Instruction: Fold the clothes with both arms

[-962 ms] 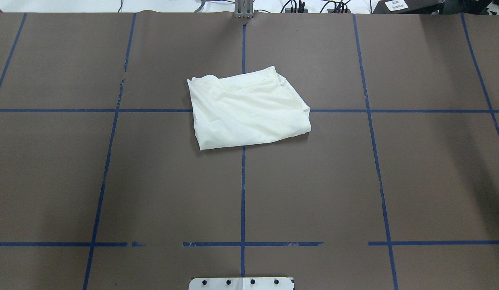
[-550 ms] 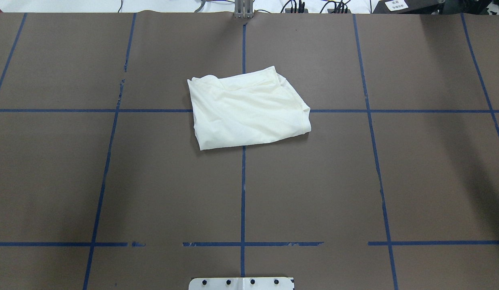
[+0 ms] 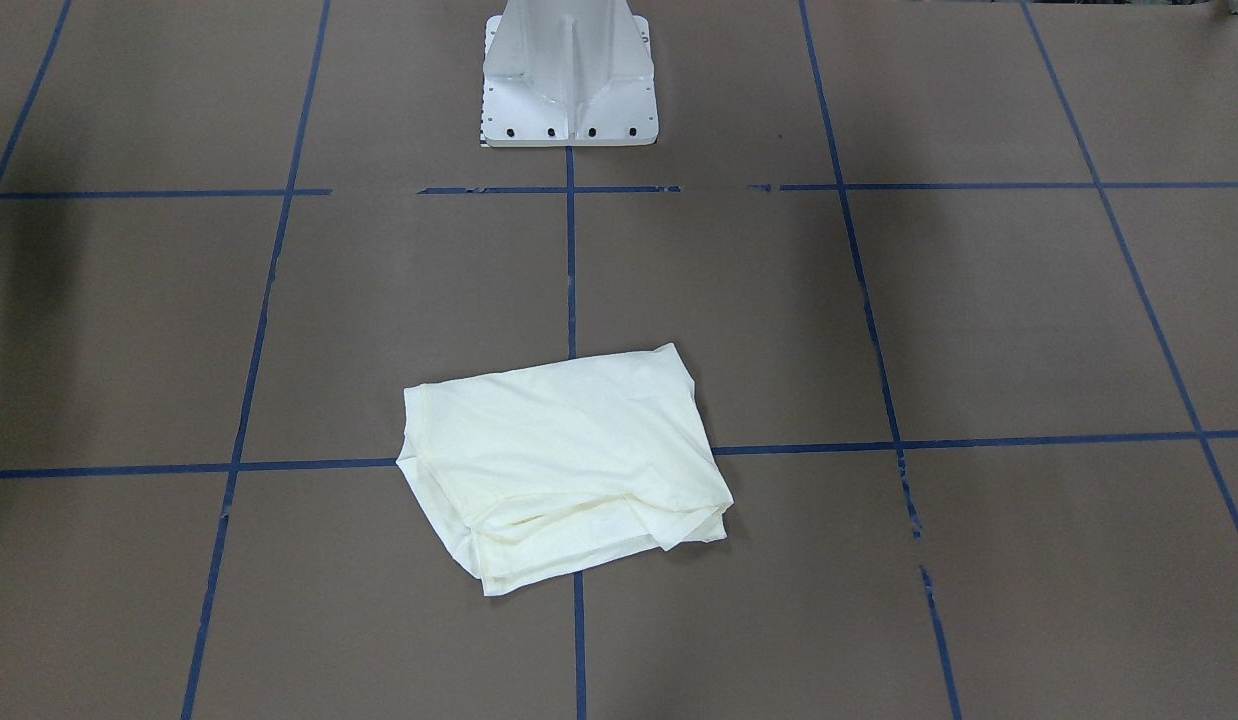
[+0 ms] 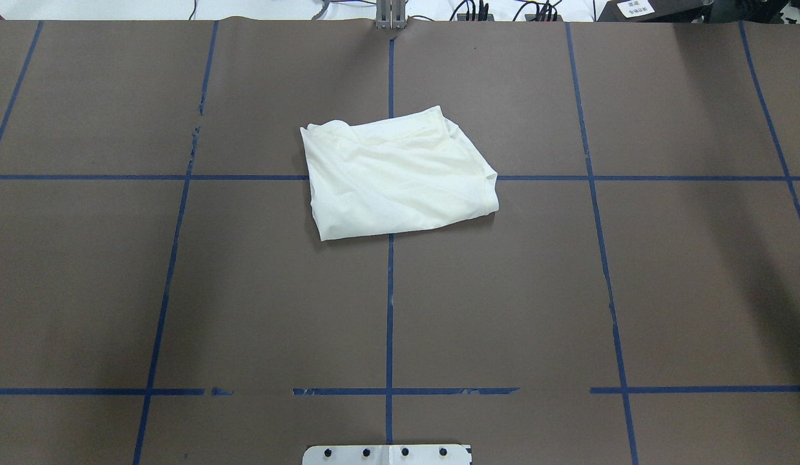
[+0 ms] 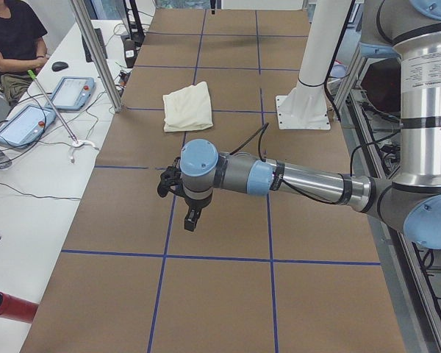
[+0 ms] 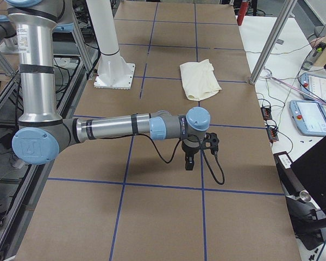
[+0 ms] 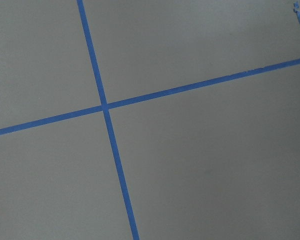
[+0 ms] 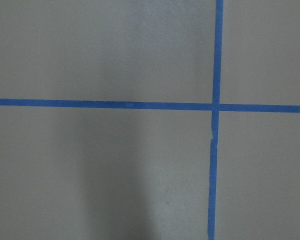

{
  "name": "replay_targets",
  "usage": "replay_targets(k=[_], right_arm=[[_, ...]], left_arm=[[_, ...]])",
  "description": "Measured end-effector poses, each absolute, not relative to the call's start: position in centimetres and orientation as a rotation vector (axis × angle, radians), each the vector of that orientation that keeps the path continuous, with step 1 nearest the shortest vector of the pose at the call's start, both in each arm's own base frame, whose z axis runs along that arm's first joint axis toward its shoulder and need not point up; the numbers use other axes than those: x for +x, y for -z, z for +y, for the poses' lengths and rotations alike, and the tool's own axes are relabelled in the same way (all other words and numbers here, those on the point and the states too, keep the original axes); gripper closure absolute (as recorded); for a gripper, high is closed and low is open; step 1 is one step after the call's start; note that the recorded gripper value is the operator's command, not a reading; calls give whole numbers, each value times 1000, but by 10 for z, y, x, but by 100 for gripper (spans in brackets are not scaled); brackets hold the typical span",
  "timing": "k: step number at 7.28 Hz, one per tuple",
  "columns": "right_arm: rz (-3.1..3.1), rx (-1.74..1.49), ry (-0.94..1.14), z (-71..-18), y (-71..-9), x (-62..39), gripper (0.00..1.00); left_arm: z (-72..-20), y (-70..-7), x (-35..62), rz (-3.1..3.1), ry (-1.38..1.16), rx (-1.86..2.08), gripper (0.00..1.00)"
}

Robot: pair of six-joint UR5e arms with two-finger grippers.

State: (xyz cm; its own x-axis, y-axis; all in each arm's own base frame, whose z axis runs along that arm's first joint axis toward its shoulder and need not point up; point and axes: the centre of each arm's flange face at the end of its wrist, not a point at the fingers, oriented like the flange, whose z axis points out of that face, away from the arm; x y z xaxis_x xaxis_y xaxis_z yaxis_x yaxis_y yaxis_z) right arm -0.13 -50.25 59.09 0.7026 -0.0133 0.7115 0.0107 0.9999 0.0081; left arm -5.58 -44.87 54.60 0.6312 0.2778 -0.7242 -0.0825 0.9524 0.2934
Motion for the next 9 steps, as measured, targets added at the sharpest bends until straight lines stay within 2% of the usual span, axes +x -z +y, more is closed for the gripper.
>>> replay_targets(k=[2,6,9], right_arm=[[-794,8,15,-503,-588,-2,0],[-793,10,15,-508,-587,-3,0],[-787,-8,6,-510,-597,-2,0]], left_arm=[[-444,-527,-56,859,-219,271,0],[-470,-563,-54,857,-202,227,0],[-481,-567,-60,815,-192,227,0]])
